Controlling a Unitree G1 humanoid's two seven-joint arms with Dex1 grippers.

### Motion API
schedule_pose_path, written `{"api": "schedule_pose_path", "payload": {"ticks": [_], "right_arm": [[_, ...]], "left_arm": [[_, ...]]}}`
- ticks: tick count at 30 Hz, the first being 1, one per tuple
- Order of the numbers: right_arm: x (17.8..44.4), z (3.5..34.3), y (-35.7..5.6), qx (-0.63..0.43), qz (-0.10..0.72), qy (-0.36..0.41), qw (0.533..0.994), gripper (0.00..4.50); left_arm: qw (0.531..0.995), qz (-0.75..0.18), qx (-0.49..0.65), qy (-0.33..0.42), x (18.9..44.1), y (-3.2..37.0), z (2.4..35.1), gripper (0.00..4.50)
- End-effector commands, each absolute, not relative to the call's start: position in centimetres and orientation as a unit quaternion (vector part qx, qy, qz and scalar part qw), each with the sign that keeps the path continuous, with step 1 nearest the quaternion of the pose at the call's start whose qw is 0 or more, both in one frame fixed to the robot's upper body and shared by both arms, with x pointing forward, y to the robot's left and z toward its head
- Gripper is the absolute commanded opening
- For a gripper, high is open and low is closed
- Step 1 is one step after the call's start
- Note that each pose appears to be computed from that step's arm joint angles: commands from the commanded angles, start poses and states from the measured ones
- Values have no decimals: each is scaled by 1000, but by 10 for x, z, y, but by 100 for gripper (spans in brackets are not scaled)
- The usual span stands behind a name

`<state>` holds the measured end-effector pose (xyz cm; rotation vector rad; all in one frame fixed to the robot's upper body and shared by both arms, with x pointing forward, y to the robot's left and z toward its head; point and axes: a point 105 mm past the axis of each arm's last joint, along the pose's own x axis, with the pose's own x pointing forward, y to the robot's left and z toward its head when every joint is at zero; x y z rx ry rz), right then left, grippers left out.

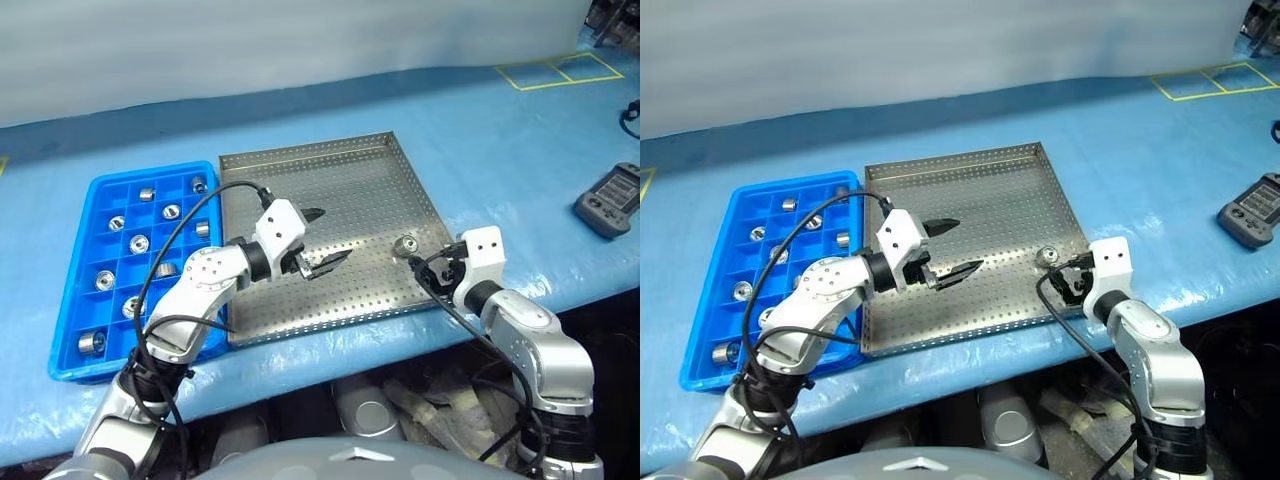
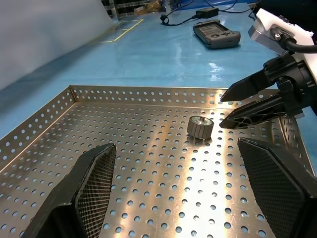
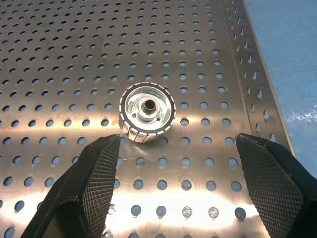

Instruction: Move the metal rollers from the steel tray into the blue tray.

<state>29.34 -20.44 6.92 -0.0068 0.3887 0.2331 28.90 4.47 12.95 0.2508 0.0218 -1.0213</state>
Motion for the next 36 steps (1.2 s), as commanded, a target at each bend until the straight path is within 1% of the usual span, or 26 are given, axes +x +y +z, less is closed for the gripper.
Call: {"api": "schedule_pose_path", "payload": {"ticks": [1, 10, 17, 20, 24, 25, 32, 36], "right_arm": [[302, 82, -199, -4, 126, 163, 979, 392], [312, 77, -190, 9, 145, 166, 975, 392], [319, 67, -195, 18, 129, 180, 975, 392], [320, 65, -197, 19, 119, 181, 976, 335], [319, 68, -195, 19, 124, 175, 977, 205], [319, 69, -195, 17, 124, 175, 977, 179], [320, 77, -192, 6, 129, 158, 979, 174], [323, 90, -180, -6, 151, 138, 979, 174]], "left_arm": [[867, -482, 126, -22, 286, 45, 145, 429], [874, -468, 129, -19, 285, 52, 144, 429], [877, -462, 133, -20, 285, 55, 144, 429], [877, -460, 134, -20, 286, 55, 144, 429], [878, -459, 135, -20, 286, 56, 144, 429], [878, -459, 135, -20, 286, 56, 144, 429], [879, -457, 136, -21, 288, 57, 144, 429], [882, -451, 135, -21, 288, 61, 145, 429]]}}
